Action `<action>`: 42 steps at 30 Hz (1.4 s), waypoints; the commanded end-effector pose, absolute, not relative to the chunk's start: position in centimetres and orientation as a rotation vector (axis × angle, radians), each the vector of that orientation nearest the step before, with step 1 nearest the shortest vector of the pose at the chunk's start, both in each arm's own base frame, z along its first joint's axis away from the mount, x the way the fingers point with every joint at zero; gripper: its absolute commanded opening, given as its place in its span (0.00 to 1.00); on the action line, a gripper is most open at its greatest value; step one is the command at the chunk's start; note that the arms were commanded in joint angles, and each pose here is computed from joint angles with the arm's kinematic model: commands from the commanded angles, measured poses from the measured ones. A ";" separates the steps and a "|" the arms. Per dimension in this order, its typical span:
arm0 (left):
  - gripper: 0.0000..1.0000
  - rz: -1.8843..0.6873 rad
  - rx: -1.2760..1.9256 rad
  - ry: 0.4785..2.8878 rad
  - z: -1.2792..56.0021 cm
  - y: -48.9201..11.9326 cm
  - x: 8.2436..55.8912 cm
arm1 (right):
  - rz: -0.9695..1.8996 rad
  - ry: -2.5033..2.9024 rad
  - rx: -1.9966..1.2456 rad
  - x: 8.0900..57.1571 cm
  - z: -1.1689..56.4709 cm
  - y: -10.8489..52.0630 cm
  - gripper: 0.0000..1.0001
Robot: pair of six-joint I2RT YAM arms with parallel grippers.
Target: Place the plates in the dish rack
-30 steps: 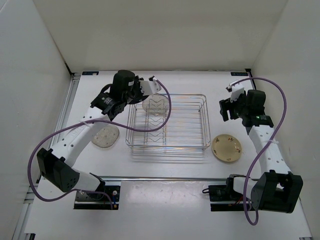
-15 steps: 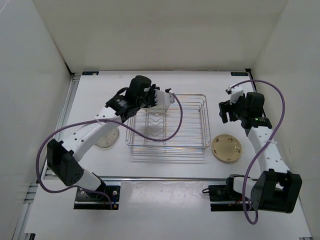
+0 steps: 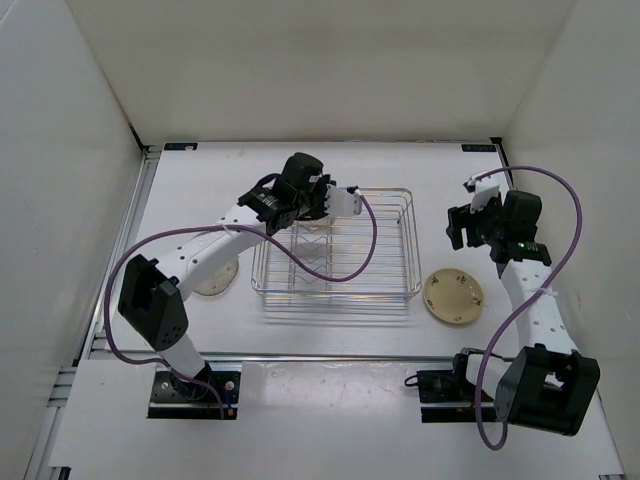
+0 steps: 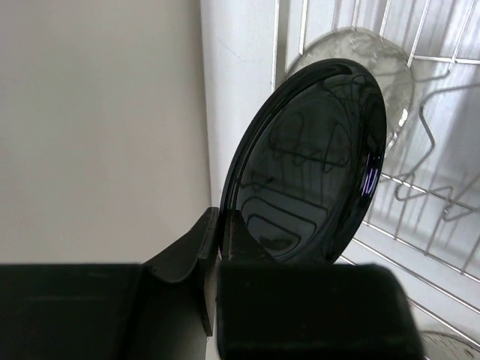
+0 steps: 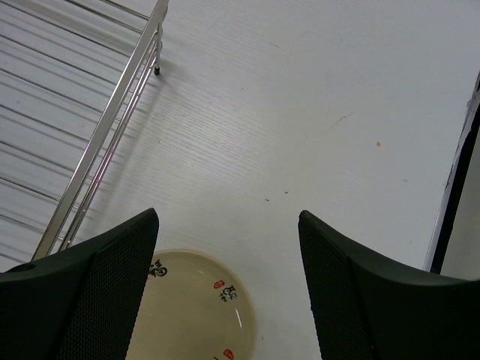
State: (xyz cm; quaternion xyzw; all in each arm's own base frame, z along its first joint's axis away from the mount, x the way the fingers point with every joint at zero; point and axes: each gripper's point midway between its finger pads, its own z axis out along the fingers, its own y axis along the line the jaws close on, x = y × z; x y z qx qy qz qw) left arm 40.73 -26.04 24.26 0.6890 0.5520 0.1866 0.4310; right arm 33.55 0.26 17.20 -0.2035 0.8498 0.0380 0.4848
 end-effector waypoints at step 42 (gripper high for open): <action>0.10 0.432 1.810 1.195 22.0 -29.0 40.7 | 0.167 1.995 -0.441 33.2 18.7 0.0 0.79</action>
